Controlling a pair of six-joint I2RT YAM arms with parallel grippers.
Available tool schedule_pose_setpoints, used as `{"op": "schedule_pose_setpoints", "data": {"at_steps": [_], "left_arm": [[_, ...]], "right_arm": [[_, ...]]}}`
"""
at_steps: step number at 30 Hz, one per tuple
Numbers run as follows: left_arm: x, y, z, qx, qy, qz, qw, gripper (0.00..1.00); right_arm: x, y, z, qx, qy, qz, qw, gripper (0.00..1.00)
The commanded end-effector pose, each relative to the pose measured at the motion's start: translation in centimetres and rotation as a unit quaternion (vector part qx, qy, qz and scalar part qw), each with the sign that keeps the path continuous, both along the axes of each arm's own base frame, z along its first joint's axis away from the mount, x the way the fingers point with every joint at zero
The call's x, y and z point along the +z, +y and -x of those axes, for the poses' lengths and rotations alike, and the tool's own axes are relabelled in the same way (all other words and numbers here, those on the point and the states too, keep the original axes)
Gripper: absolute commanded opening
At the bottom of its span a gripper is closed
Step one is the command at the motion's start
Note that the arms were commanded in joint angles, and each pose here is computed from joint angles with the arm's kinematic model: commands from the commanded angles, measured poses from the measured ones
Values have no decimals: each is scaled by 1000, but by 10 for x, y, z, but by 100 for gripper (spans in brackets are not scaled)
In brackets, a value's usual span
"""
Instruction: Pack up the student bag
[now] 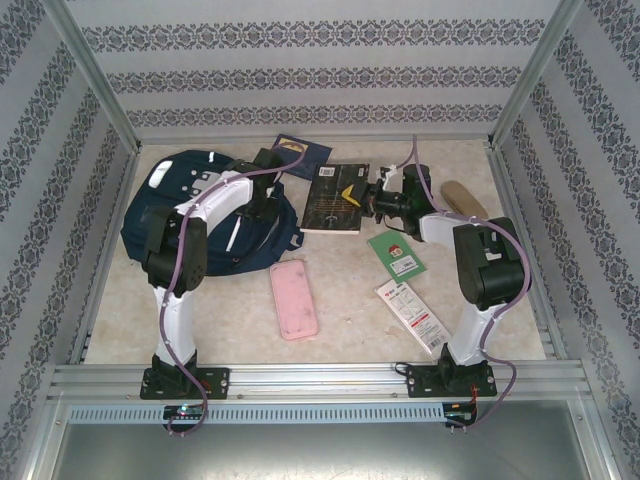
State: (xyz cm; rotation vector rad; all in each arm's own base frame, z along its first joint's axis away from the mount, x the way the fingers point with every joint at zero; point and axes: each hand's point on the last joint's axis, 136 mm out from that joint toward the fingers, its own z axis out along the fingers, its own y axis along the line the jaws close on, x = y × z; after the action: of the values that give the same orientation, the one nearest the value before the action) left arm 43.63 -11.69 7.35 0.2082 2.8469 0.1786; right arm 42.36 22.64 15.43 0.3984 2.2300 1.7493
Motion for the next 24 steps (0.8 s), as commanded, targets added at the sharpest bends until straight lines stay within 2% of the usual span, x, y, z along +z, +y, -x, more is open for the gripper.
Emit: {"op": "schedule_pose_setpoints", "data": {"at_steps": [1, 6, 11, 19, 24], "left_arm": [[49, 8, -2, 17, -39, 3, 999, 0], [113, -5, -6, 28, -82, 125, 988, 0], [162, -7, -8, 30, -120, 190, 974, 0], [210, -3, -8, 29, -152, 282, 947, 0], [234, -7, -5, 15, -154, 363, 919, 0]], "right_arm": [[25, 16, -6, 13, -50, -11, 999, 0], [27, 49, -4, 31, -51, -18, 998, 0], [28, 89, -9, 42, -53, -31, 997, 0], [21, 156, -22, 49, -52, -47, 996, 0], [13, 186, -32, 41, -51, -52, 996, 0]]}}
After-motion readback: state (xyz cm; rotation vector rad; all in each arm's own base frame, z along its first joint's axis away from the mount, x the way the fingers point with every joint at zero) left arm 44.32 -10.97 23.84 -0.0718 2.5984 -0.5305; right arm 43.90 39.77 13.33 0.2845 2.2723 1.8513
